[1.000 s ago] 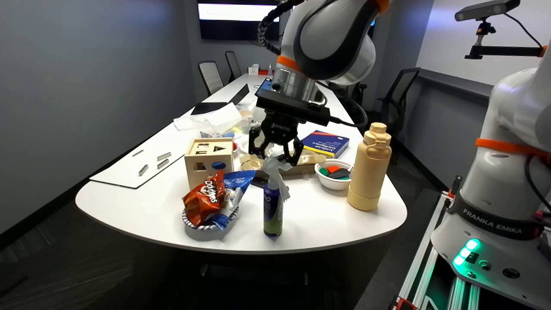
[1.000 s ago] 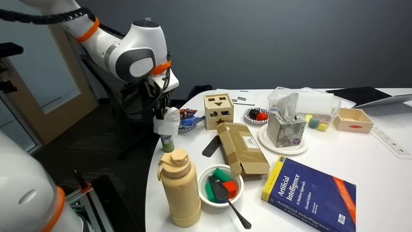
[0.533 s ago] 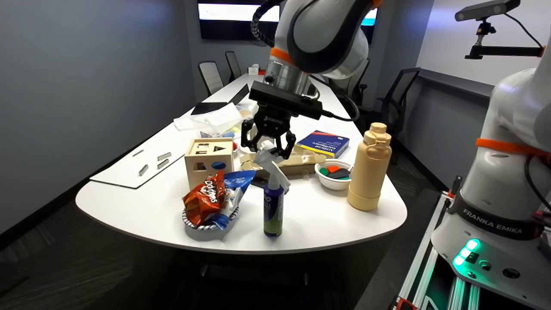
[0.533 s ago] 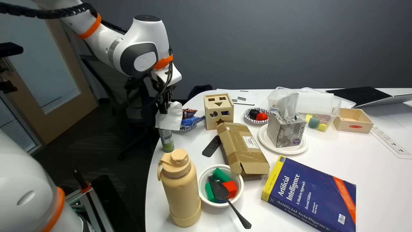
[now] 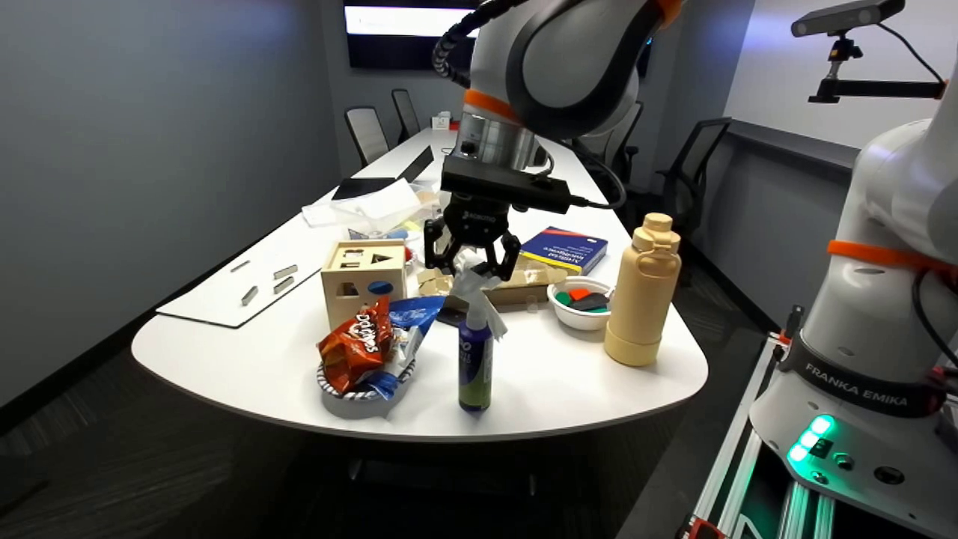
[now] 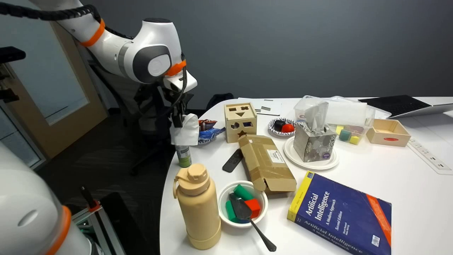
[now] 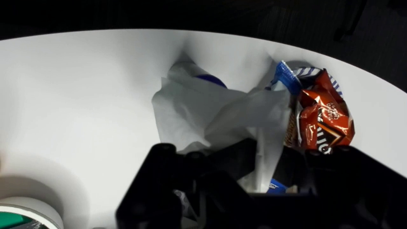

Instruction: Use the napkin to wipe the top of the blue bottle.

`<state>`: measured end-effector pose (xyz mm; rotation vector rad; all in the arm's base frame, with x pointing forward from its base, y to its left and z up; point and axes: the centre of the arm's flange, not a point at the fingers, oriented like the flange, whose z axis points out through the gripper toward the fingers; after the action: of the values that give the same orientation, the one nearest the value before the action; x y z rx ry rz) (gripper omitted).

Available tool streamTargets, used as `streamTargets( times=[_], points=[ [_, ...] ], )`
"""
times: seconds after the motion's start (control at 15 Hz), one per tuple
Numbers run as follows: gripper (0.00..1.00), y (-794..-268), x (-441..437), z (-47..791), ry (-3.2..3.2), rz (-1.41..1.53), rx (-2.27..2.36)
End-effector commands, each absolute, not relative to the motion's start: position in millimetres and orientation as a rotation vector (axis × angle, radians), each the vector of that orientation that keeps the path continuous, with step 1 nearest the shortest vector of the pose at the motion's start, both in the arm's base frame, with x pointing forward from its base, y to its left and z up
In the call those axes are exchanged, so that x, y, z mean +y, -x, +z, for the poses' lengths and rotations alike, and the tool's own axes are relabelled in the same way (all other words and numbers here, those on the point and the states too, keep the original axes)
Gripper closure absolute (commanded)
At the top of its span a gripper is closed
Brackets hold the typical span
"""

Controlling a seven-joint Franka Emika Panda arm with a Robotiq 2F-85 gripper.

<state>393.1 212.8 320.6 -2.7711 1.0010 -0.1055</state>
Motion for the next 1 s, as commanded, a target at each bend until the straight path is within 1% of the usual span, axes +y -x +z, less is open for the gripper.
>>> streamTargets(
  times=[0.0, 0.4, 0.93],
  points=[
    [1.00, -387, 213, 343, 2.778, -0.159, 0.985],
    [1.00, -359, 213, 364, 2.815, -0.221, 0.915],
    [1.00, -328, 212, 351, 2.884, -0.166, 0.866]
  ],
)
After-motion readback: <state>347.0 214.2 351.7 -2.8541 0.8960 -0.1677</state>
